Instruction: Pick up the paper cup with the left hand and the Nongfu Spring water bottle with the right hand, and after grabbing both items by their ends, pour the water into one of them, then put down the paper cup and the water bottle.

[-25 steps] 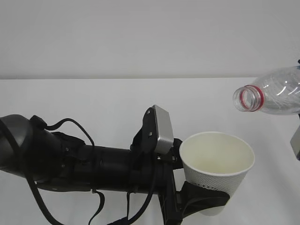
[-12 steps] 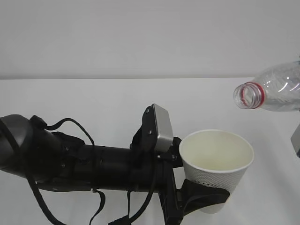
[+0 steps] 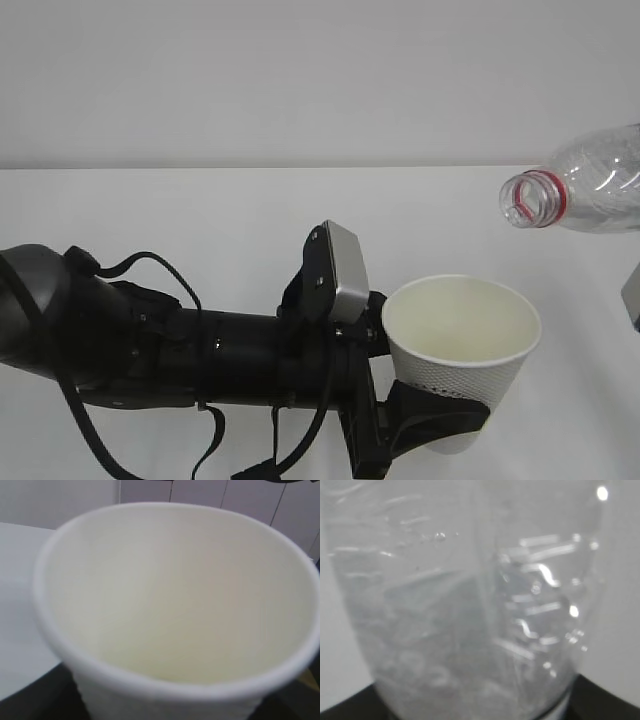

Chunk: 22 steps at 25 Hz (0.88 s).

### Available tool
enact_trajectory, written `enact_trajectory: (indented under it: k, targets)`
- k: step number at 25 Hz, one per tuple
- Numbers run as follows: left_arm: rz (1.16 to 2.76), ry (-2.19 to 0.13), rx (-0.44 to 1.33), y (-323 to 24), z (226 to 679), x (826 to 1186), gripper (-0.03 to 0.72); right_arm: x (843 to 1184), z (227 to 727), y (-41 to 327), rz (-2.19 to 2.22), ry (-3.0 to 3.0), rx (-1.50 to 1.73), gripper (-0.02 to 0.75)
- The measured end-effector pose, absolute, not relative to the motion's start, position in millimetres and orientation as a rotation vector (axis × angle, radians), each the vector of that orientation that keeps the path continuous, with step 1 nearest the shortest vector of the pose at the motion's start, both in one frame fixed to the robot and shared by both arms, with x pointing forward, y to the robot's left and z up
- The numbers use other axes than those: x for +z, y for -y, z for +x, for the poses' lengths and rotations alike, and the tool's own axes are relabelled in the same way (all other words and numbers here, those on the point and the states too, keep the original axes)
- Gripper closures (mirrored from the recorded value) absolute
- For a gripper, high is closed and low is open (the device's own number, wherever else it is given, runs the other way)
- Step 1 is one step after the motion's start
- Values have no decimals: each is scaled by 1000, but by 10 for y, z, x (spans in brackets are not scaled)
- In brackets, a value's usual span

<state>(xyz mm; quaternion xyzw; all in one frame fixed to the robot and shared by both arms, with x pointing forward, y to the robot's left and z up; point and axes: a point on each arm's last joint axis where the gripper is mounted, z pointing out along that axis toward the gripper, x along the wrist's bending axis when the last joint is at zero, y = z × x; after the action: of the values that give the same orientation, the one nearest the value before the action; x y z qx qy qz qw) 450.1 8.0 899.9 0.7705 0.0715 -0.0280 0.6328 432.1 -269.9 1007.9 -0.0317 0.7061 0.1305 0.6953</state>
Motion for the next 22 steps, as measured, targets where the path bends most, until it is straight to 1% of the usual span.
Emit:
enact_trajectory:
  k: [22]
  targets:
    - [1762,-164,-64,-80,4501,8999,139,10091,4320,2697,-74,-1562,292,344]
